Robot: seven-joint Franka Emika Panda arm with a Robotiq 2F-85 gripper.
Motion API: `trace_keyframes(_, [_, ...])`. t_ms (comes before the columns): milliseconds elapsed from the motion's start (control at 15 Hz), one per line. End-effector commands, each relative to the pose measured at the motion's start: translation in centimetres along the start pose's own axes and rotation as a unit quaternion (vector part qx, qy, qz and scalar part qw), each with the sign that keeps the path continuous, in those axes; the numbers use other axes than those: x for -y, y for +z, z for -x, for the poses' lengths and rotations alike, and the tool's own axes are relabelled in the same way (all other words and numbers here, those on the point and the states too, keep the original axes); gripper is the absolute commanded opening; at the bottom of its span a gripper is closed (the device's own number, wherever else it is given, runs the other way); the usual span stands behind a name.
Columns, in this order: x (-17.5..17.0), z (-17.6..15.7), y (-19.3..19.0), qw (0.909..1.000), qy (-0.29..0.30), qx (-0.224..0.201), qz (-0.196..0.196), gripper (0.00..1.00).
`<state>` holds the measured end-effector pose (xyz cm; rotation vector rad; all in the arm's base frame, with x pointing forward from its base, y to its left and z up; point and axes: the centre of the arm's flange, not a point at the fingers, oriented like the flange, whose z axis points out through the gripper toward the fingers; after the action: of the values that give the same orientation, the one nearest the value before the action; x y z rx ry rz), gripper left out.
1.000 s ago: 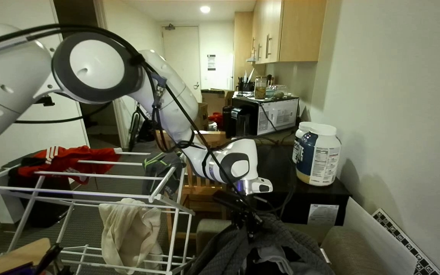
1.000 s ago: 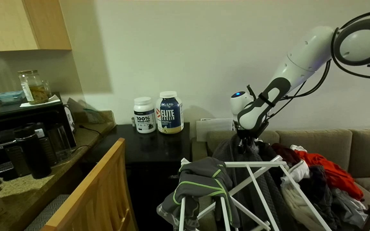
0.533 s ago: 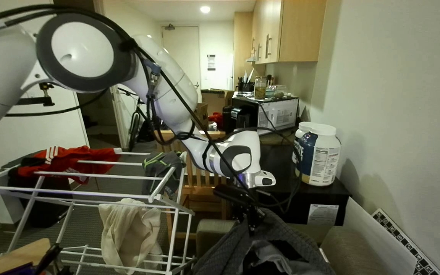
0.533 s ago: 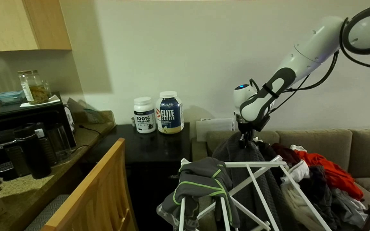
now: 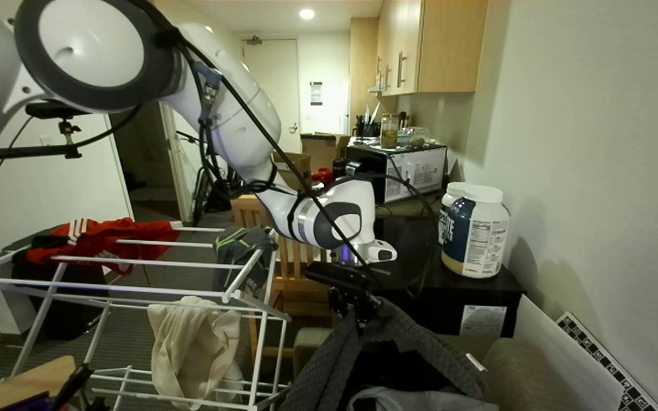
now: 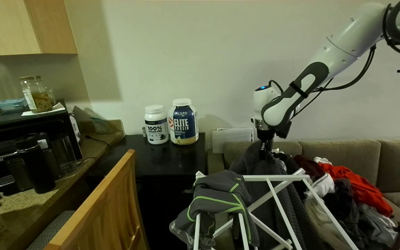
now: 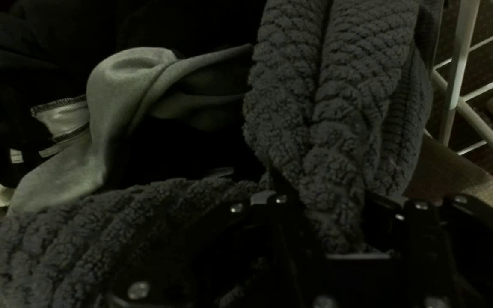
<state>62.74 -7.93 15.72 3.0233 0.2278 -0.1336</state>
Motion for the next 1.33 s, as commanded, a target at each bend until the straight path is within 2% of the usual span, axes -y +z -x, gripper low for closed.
trace_keyframes(0, [1.5, 3.2, -3.6, 0.9980, -0.061, -0.019, 0.000, 0.07])
trace_keyframes(400, [4.4, 4.6, -5.3, 0.9939, -0.108, -0.021, -0.008, 0.07])
trace_keyframes(933, [8.6, 4.5, -9.2, 0.9894, -0.143, -0.023, -0.016, 0.06])
trace_keyframes(1267, [9.1, 4.4, -12.3, 0.9861, -0.164, -0.018, -0.015, 0.07])
